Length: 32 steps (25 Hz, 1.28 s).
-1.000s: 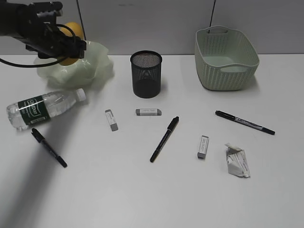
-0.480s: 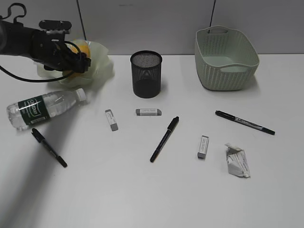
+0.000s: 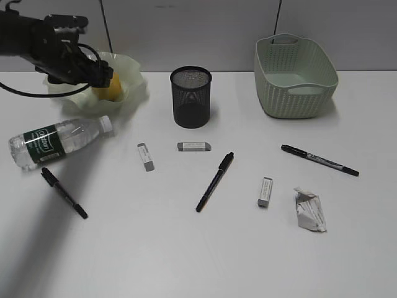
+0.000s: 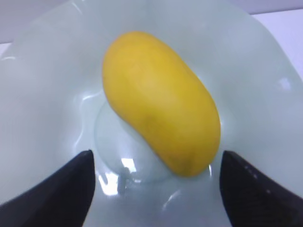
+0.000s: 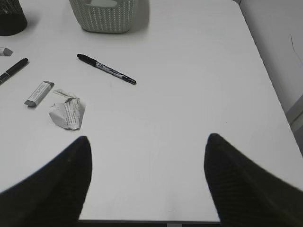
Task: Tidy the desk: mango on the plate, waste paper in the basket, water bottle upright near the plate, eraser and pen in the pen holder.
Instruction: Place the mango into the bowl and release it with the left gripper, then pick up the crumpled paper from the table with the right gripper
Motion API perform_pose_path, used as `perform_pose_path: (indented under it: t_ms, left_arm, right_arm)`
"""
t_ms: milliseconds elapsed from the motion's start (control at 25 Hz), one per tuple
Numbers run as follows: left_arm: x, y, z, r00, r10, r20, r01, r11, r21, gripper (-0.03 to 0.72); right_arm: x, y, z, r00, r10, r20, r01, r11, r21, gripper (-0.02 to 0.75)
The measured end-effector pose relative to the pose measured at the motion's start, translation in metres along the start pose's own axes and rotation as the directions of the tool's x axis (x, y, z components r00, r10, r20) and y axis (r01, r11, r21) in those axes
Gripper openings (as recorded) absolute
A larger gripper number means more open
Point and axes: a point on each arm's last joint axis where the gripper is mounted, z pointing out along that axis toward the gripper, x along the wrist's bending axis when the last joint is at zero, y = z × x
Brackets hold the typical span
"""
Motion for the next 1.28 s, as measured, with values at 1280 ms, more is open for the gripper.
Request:
perform_pose_path:
  t_ms: [1280]
  left_arm:
    - [0.006, -0.071, -0.272, 1.0, -0.019, 0.02, 0.008, 0.893, 0.45, 0.585]
  right_arm:
    - [0.0, 0.0, 0.0, 1.0, 0.0, 0.0, 0.0, 1.0, 0.0, 0.582]
